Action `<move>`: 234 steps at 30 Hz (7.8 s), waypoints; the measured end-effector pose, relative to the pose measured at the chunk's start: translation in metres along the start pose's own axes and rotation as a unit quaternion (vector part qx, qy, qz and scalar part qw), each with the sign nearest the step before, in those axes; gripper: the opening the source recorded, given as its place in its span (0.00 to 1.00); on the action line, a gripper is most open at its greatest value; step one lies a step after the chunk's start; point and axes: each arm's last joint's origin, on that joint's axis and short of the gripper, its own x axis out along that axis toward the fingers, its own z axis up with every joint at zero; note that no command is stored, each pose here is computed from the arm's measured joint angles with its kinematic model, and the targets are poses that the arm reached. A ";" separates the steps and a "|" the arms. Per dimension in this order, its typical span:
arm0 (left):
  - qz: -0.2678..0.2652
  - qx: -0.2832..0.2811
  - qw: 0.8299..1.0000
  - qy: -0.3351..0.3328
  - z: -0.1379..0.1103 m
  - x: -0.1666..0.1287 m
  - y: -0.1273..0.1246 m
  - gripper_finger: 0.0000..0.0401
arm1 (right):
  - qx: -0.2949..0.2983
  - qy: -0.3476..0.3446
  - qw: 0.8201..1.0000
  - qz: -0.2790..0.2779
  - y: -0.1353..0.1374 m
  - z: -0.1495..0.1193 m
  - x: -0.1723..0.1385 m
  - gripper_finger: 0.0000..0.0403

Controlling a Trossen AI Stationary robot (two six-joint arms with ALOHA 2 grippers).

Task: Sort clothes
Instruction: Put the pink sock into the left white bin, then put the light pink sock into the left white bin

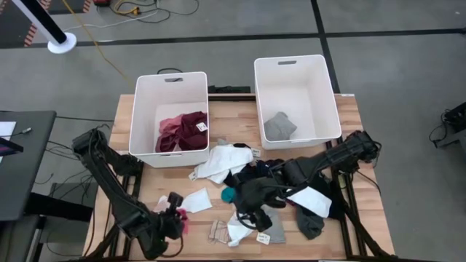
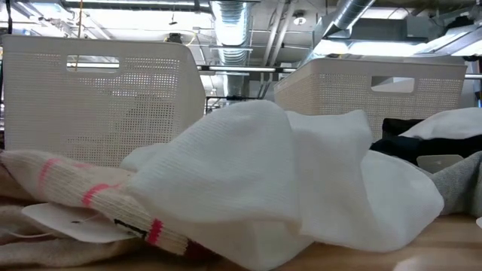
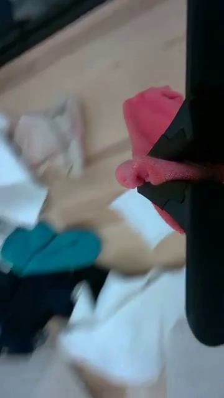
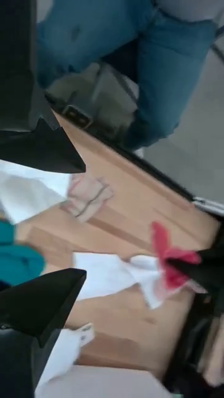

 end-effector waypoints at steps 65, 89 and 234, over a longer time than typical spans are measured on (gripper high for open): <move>0.197 -0.033 0.976 -0.089 0.062 0.000 0.085 0.20 | 0.025 -0.124 0.941 -0.314 -0.033 -0.057 0.064 0.02; 0.133 -0.156 0.979 0.003 -0.020 -0.015 0.032 0.42 | 0.008 -0.146 0.928 -0.342 -0.053 -0.044 0.028 0.00; 0.045 -0.228 0.965 0.125 -0.060 0.007 0.010 0.43 | 0.092 -0.054 0.971 -0.214 -0.302 -0.017 -0.041 0.67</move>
